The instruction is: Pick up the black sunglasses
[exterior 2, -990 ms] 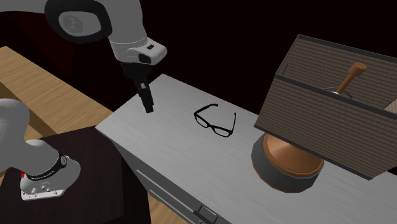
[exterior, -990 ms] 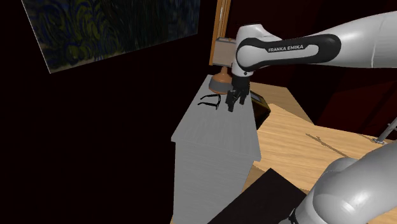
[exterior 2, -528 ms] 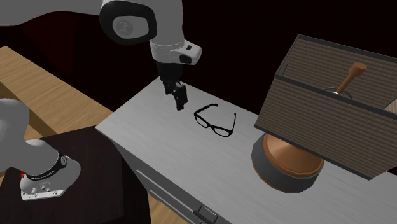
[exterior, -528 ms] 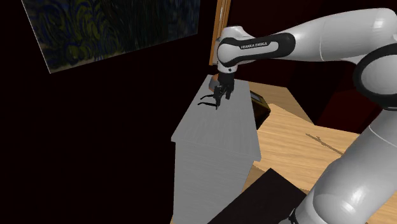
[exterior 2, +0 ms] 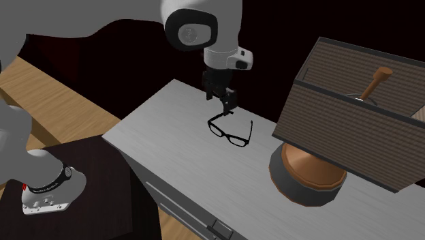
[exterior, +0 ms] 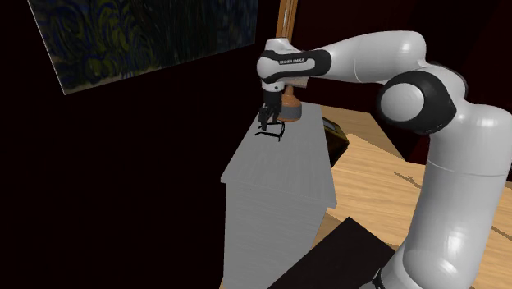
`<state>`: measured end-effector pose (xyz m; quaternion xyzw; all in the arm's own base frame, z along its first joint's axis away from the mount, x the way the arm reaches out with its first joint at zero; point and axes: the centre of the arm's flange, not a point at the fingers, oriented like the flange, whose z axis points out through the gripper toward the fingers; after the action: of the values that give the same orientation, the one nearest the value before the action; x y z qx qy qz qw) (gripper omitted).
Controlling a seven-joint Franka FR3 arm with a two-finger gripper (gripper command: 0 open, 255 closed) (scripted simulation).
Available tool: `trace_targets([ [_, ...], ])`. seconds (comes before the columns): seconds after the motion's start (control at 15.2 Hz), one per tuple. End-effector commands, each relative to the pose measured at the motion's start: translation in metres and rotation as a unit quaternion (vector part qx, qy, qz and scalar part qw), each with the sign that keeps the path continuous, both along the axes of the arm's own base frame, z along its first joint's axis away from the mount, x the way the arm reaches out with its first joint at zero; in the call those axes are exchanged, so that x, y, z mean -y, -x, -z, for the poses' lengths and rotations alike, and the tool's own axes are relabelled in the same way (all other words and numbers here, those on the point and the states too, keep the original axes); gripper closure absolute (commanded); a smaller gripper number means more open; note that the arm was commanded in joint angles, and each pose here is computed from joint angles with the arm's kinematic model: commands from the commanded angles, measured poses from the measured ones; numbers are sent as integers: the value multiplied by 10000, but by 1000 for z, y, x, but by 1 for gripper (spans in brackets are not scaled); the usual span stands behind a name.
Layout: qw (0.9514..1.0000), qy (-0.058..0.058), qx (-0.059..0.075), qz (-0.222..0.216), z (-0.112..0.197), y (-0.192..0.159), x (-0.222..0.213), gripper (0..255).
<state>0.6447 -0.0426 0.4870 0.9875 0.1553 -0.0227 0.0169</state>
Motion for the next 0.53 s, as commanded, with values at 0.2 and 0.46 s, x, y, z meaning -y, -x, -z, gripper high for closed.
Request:
trace_targets([
  [0.2,9999,-44,-20,-160,17,-33,-3,0],
  [0.46,9999,-44,-20,-161,38,-33,-3,0],
])
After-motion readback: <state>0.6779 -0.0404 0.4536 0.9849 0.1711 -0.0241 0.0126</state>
